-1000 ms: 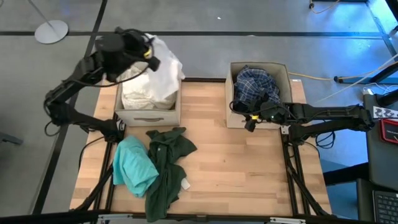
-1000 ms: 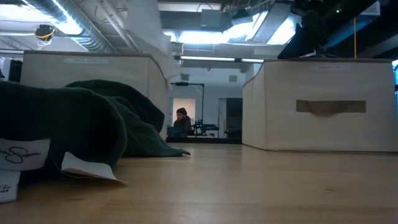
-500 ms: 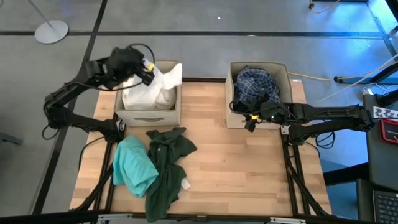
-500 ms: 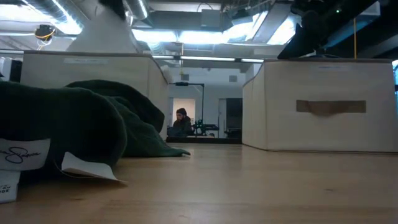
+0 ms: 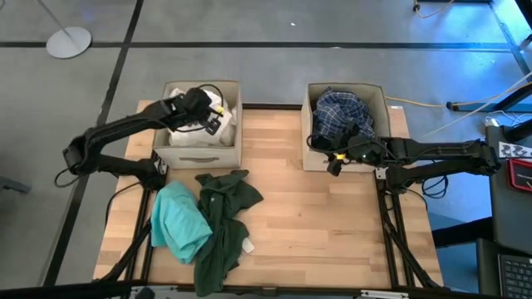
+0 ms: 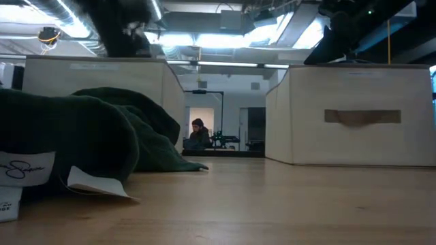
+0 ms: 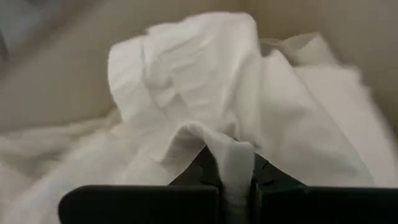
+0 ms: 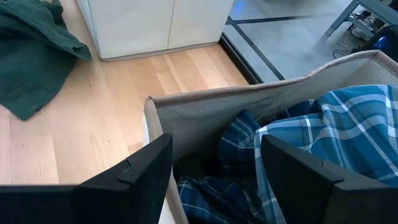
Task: Sort clothes
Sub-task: Put the white shorts into the left brown bin
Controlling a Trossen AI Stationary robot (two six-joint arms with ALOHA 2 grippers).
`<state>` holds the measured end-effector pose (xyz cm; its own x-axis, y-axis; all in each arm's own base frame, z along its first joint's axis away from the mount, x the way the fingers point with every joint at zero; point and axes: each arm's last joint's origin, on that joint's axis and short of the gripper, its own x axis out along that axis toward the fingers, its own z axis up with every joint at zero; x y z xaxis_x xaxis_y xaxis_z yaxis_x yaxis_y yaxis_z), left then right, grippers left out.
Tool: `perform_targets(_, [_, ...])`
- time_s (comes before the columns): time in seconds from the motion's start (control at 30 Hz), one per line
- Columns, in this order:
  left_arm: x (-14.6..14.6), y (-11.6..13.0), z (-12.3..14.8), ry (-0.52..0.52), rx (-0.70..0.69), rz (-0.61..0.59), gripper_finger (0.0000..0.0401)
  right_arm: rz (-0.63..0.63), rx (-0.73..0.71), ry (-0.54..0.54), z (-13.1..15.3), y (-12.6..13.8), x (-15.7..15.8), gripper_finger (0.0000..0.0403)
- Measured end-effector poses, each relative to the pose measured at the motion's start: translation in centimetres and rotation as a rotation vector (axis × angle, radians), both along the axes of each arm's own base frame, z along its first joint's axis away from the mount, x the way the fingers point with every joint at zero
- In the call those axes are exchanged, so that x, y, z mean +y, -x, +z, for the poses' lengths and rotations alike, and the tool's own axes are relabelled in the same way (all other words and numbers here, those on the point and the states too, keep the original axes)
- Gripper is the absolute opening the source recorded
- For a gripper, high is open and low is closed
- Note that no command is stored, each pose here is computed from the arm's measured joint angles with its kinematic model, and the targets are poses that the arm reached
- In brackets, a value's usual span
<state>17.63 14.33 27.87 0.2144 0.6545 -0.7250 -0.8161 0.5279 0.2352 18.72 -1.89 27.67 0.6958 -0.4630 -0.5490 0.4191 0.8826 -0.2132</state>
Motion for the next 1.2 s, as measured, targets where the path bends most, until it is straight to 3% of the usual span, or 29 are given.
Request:
perform_targets(0.3, [2.8,1.0,-7.2,0.252,-0.071,0.042,0.0005,0.001,-0.005,-0.001,0.0,0.0,0.0,0.0248])
perform_targets(0.47, [3.1,0.5,-10.5,0.316,-0.051,0.034,0.0005,0.001,-0.010,0.000,0.1,-0.1,0.0,0.0248])
perform_targets(0.6, [3.3,0.2,-11.4,0.313,-0.036,0.011,0.0006,0.001,-0.011,0.000,0.1,-0.1,0.0,0.0248])
perform_targets(0.8, [3.5,0.2,-9.1,0.265,-0.097,-0.008,0.0027,0.002,-0.011,-0.001,0.1,-0.1,0.0,0.0248])
perform_targets(1.2, [2.4,1.4,0.5,0.061,-0.256,-0.070,0.0149,0.002,-0.012,-0.001,0.1,-0.1,0.0,0.0248])
